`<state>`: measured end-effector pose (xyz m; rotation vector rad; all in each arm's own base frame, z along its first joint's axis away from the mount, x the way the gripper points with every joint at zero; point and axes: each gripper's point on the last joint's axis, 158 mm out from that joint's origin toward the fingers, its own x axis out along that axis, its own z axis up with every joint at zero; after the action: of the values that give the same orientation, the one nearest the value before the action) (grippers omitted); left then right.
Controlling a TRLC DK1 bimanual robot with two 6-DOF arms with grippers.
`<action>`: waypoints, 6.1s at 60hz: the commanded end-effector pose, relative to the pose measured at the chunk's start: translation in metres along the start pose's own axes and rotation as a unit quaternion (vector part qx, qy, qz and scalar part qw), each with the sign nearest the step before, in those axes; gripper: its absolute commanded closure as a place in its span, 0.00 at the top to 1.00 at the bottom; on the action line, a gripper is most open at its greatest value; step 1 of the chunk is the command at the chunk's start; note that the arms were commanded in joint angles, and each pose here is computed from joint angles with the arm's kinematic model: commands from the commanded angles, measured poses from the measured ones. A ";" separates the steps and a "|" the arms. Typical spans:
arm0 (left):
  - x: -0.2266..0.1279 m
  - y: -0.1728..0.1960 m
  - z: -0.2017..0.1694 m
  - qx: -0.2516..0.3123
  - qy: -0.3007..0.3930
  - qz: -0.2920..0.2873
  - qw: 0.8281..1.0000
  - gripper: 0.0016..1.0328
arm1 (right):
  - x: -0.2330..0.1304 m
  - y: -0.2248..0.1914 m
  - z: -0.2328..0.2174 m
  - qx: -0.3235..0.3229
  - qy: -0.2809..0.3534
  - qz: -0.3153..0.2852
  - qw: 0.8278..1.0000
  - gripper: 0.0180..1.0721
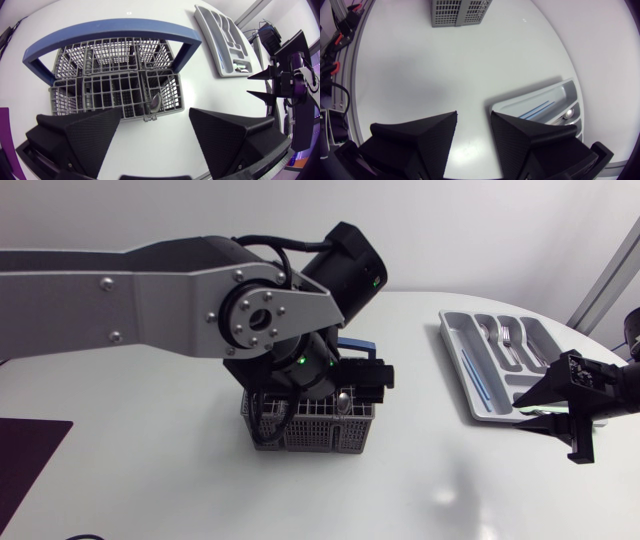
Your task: Unload the cutlery basket into the drawer organizer.
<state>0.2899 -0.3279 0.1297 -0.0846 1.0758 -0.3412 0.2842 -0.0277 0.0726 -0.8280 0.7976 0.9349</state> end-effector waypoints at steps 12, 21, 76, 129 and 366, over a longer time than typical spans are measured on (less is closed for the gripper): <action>0.010 0.004 -0.002 0.029 0.007 0.004 1.000 0.92 | 0.003 0.040 0.036 0.054 -0.055 0.072 0.994 0.50; 0.014 0.006 -0.006 0.039 0.012 -0.001 0.999 0.92 | -0.001 0.054 0.054 0.077 -0.091 0.104 0.987 0.50; 0.025 0.009 -0.016 0.068 0.035 -0.033 0.997 0.92 | -0.010 0.092 0.123 0.130 -0.181 0.145 0.964 0.50; 0.025 0.007 -0.019 0.060 0.044 -0.054 0.996 0.92 | 0.014 0.096 0.149 0.175 -0.175 0.023 0.969 0.50; 0.025 0.000 -0.002 0.082 0.151 -0.062 0.983 0.53 | 0.024 0.125 0.202 0.126 -0.183 0.055 0.973 0.50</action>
<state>0.2943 -0.3282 0.1092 0.0343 1.3444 -0.5392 0.2220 0.1989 0.1161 -0.3922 0.6102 1.0320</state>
